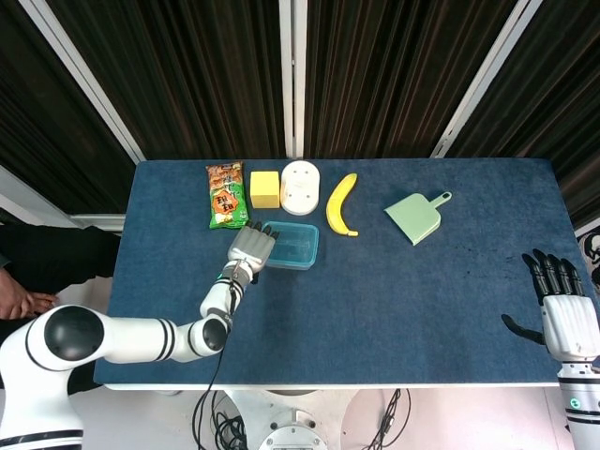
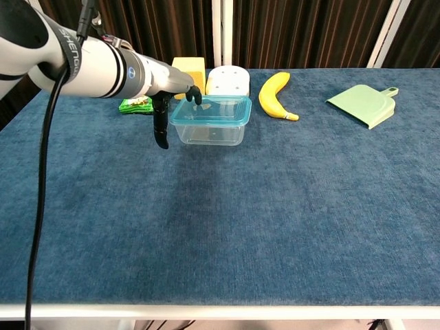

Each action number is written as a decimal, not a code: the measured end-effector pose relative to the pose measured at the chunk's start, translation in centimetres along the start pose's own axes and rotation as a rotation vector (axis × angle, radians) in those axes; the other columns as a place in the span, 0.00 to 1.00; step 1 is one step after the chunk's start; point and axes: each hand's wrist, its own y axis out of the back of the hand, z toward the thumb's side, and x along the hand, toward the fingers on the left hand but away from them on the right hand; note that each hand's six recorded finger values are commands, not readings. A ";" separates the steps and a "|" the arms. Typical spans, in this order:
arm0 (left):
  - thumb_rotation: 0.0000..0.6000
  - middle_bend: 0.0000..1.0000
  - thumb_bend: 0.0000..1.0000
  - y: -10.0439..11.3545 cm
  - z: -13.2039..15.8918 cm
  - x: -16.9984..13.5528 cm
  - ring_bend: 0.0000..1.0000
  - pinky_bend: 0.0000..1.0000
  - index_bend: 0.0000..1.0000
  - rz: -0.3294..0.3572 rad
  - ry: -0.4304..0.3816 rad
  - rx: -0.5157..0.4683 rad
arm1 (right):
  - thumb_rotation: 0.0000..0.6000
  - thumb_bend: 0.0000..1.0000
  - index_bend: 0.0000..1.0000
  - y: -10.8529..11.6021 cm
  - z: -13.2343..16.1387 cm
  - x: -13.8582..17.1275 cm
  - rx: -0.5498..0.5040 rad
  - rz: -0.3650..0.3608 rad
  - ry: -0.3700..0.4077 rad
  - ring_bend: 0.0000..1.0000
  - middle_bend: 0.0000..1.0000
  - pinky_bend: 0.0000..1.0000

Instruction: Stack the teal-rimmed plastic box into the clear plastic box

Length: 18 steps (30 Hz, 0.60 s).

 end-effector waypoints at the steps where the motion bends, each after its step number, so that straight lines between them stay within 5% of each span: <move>1: 1.00 0.14 0.02 0.0 0.0 0.0 0.01 0.11 0.10 -0.002 -0.001 -0.001 | 1.00 0.08 0.00 0.0 0.0 0.0 0.000 0.000 0.000 0.00 0.03 0.00; 11: 1.00 0.16 0.02 -0.6 0.3 -0.1 0.01 0.11 0.10 -0.034 -0.019 -0.013 | 1.00 0.08 0.00 0.1 0.0 0.2 0.002 -0.004 -0.003 0.00 0.03 0.00; 18: 1.00 0.16 0.02 0.7 0.1 -0.9 0.01 0.11 0.09 0.026 -0.033 -0.047 | 1.00 0.08 0.00 0.5 0.1 0.3 0.005 -0.015 -0.002 0.00 0.03 0.00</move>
